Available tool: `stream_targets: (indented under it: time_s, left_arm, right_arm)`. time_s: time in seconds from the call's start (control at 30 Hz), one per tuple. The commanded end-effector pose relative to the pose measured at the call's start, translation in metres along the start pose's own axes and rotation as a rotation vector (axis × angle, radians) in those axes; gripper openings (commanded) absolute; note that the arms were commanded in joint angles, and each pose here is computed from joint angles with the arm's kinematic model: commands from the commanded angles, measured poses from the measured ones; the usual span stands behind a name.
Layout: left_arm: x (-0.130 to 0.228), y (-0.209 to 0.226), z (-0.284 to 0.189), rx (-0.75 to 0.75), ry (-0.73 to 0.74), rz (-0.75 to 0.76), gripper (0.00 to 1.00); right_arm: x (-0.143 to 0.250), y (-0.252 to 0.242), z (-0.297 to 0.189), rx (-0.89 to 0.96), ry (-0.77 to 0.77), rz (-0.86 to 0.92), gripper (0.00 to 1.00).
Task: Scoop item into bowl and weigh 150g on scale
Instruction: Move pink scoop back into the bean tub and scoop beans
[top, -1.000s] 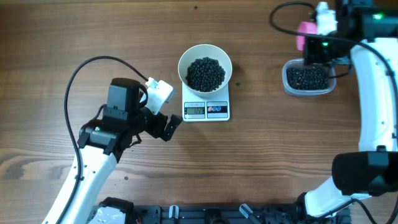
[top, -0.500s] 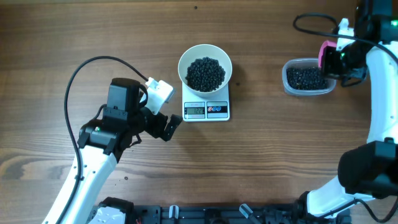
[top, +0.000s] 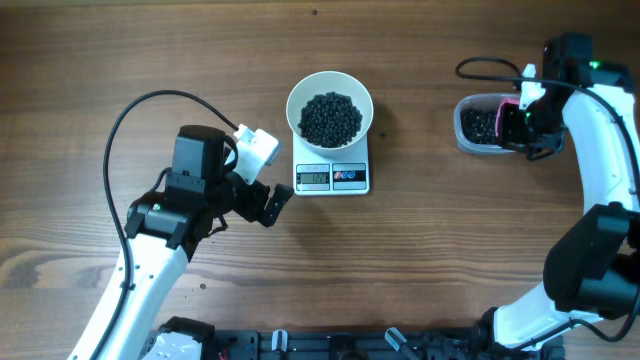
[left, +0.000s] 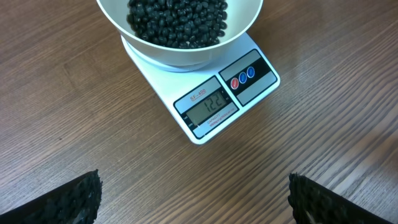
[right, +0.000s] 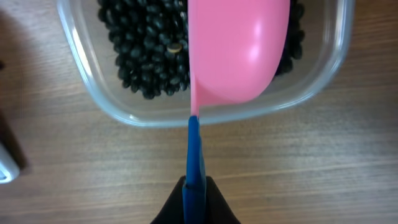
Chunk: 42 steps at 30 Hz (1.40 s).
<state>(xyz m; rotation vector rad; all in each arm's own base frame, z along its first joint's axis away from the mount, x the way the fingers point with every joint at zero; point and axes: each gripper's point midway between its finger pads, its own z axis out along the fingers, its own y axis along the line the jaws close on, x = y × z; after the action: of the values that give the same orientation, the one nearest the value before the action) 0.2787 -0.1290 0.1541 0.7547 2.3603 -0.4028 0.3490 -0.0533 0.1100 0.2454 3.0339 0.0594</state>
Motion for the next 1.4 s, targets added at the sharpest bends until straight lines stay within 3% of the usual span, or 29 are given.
stream_targets:
  time_s: [0.0, 0.8, 1.37]
  left_arm:
    - [0.004, -0.004, 0.004, 0.021, 0.010, -0.001, 1.00]
    - [0.004, -0.004, 0.004, 0.021, 0.010, -0.001, 1.00]
    - [0.004, -0.004, 0.004, 0.021, 0.010, -0.001, 1.00]
  right_arm:
    - [0.004, 0.000, 0.007, 0.002, -0.006, 0.012, 0.04]
    - [-0.014, -0.029, 0.014, 0.163, -0.080, 0.034, 0.04]
    - [-0.006, -0.001, 0.047, 0.033, 0.021, -0.034, 0.04]
